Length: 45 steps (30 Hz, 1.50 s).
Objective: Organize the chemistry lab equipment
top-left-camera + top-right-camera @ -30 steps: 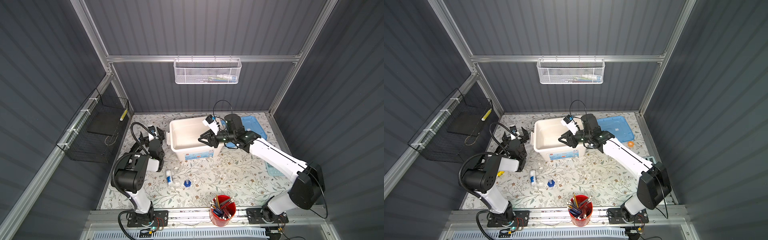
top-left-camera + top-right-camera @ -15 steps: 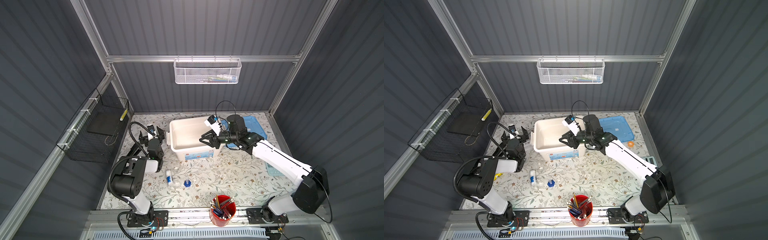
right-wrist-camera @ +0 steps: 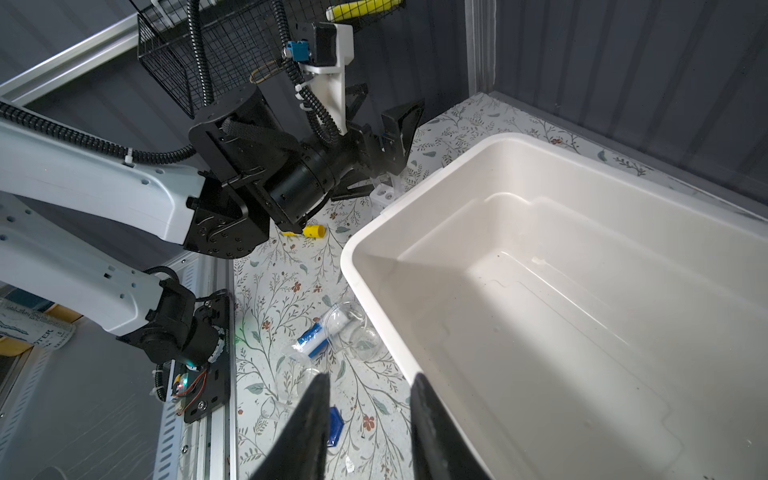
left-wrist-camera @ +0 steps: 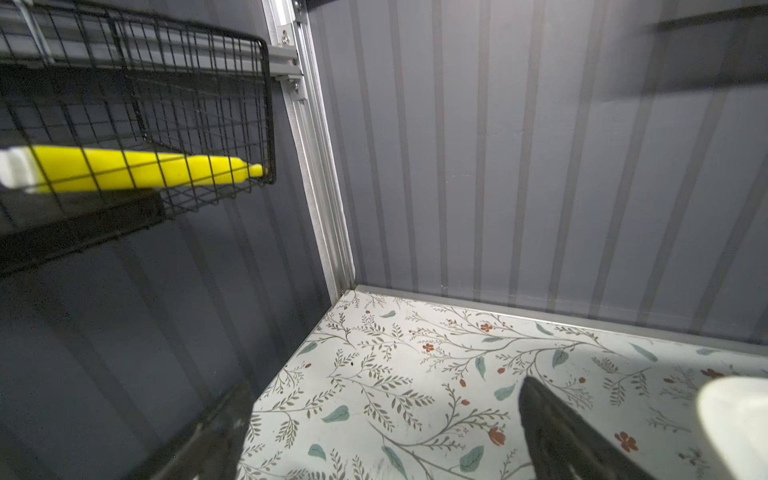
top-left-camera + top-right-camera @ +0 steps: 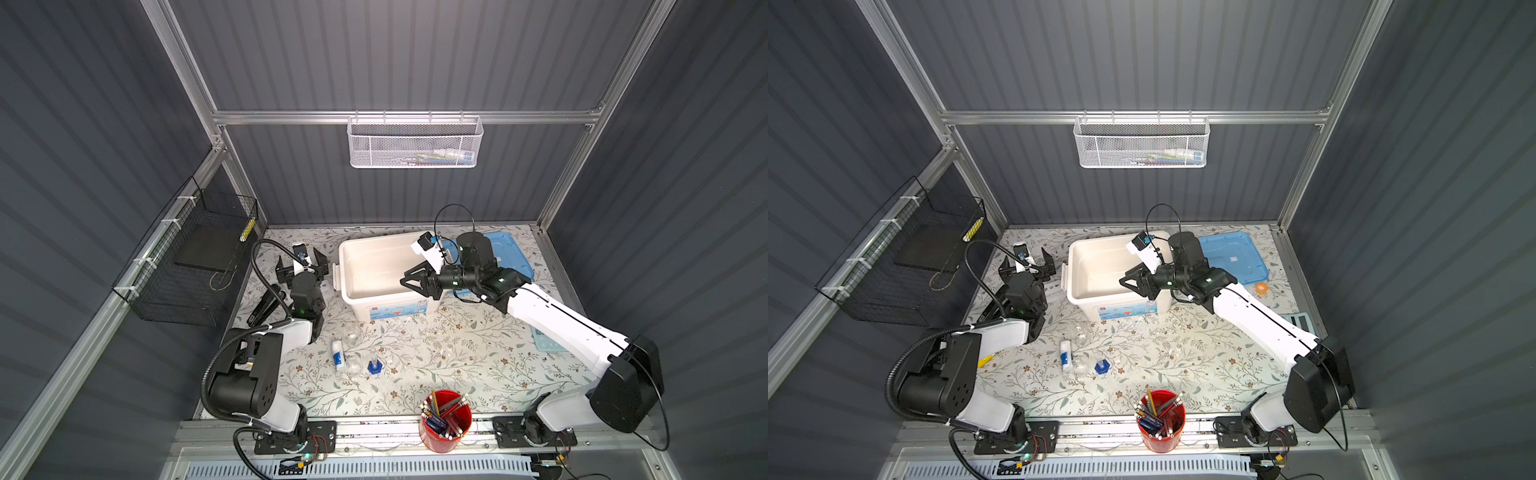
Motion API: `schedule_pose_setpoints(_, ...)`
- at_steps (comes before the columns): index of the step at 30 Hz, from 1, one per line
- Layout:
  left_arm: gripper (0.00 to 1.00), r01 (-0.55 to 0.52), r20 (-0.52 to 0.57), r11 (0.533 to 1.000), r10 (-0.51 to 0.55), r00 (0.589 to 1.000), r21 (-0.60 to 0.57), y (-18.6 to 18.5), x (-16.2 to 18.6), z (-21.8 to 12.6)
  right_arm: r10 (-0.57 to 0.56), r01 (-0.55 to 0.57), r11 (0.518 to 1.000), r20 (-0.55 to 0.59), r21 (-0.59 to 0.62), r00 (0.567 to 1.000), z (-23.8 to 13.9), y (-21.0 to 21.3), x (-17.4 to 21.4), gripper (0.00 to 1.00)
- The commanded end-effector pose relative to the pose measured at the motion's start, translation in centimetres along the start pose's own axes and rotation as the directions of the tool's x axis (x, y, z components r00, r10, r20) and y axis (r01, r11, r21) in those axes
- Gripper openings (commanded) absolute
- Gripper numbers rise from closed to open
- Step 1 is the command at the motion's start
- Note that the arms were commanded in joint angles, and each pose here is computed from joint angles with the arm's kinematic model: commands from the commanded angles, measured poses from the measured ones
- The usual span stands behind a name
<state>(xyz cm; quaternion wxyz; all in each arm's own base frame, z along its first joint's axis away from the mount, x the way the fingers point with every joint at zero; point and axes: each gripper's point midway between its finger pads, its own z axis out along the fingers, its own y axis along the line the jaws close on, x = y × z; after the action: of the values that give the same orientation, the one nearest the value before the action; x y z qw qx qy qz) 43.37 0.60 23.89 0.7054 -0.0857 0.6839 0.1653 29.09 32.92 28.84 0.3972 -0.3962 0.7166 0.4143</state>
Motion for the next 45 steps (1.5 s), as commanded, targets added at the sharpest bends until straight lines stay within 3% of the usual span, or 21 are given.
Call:
schedule_pose_setpoints(1, 1.0, 0.013, 0.016, 1.0, -0.013, 1.0, 0.02, 0.1, -2.9, 0.2, -0.01, 0.009, 1.0, 0.026, 0.011, 1.0, -0.7, 0.1, -0.5, 0.35)
schedule_pose_setpoints(17, 1.0, 0.034, -0.048, 0.996, -0.03, 0.998, 0.082, 2.3, -12.5, -3.0, 0.012, -0.009, 0.98, -0.011, 0.198, 1.0, -2.6, -1.1, -1.2, 0.43)
schedule_pose_setpoints(22, 1.0, 0.021, -0.056, 0.989, -0.012, 0.998, 0.149, 3.0, -15.9, -5.3, -0.018, 0.034, 0.957, -0.055, 0.29, 0.998, -3.7, -0.3, -0.7, 0.45)
schedule_pose_setpoints(28, 1.0, 0.02, -0.131, 0.957, 0.019, 0.991, 0.289, 2.0, -16.5, -7.7, -0.019, 0.07, 0.941, -0.155, 0.33, 0.988, -4.0, 1.8, 1.8, 0.47)
schedule_pose_setpoints(34, 1.0, 0.024, -0.164, 0.865, 0.067, 0.984, 0.501, -1.3, -14.4, -10.3, 0.002, 0.06, 0.955, -0.208, 0.291, 0.978, -2.5, 4.2, 4.6, 0.5)
schedule_pose_setpoints(40, 1.0, 0.03, -0.154, 0.695, 0.118, 0.981, 0.718, -4.9, -12.5, -13.6, 0.0, 0.076, 0.97, -0.317, 0.23, 0.948, 0.9, 6.2, 8.1, 0.53)
schedule_pose_setpoints(45, 1.0, 0.022, -0.131, 0.662, 0.115, 0.985, 0.749, -5.3, -10.9, -14.8, 0.007, 0.055, 0.987, -0.383, 0.15, 0.924, 3.9, 7.7, 10.5, 0.55)
